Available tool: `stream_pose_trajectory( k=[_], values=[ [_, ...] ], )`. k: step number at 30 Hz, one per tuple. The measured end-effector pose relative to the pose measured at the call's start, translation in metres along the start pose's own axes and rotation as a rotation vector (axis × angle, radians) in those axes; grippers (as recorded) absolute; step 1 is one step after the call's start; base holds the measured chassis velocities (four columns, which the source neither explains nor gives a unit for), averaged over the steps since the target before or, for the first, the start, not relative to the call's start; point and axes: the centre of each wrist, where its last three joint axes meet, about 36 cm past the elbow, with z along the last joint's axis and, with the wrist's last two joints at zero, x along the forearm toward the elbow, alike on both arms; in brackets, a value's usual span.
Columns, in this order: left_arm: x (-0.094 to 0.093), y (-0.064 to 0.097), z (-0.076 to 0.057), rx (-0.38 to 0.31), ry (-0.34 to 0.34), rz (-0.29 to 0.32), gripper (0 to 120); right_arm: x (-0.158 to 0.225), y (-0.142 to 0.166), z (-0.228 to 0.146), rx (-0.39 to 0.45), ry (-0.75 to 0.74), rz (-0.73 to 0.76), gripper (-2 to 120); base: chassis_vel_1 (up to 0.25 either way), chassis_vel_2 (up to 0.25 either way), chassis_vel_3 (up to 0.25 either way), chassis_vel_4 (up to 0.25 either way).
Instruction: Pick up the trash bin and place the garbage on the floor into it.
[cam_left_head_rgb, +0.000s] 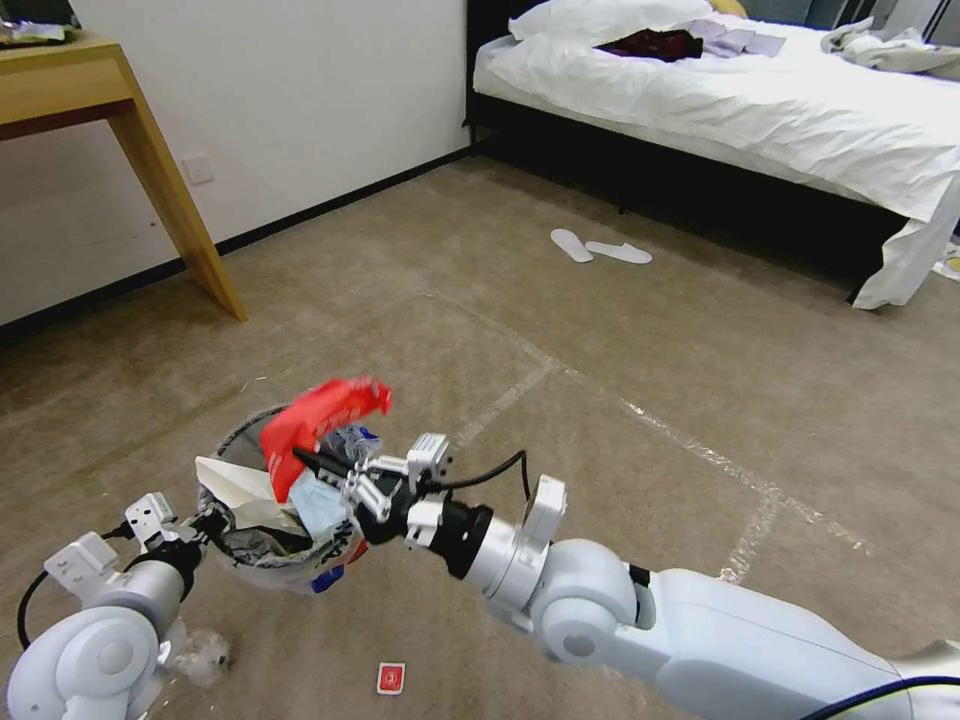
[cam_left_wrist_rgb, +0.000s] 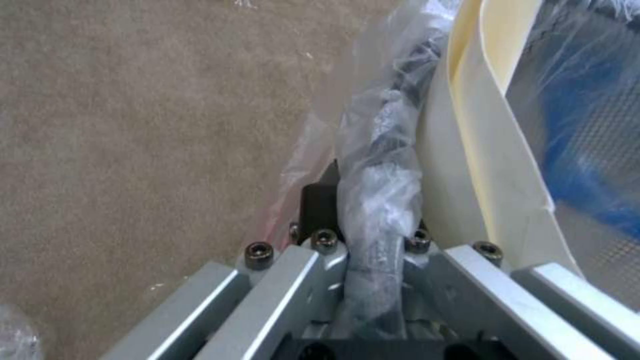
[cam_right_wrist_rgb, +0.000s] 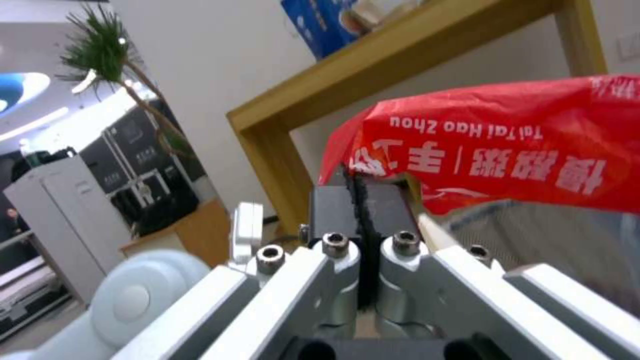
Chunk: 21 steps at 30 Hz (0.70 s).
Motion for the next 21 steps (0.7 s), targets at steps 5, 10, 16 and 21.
stream_pose_trajectory(
  k=[5,10,16,21],
  values=[
    [-0.001,0.0,-0.001,0.0,-0.001,-0.001,1,0.001,0.0,0.014,-0.017,0.038,0.014,0,0.0,0.0,0.0,0.0],
    [-0.001,0.0,0.0,0.004,0.0,-0.001,1,-0.002,-0.004,0.027,-0.025,0.072,0.019,0,0.0,0.0,0.0,0.0],
    [-0.001,0.001,0.002,0.008,0.002,-0.004,1,-0.012,-0.011,0.038,-0.028,0.095,0.022,0,0.0,0.0,0.0,0.0],
    [0.001,0.001,0.003,0.007,0.003,-0.005,1,-0.026,-0.018,0.052,-0.038,0.118,0.02,0,0.0,0.0,0.0,0.0]
  ],
)
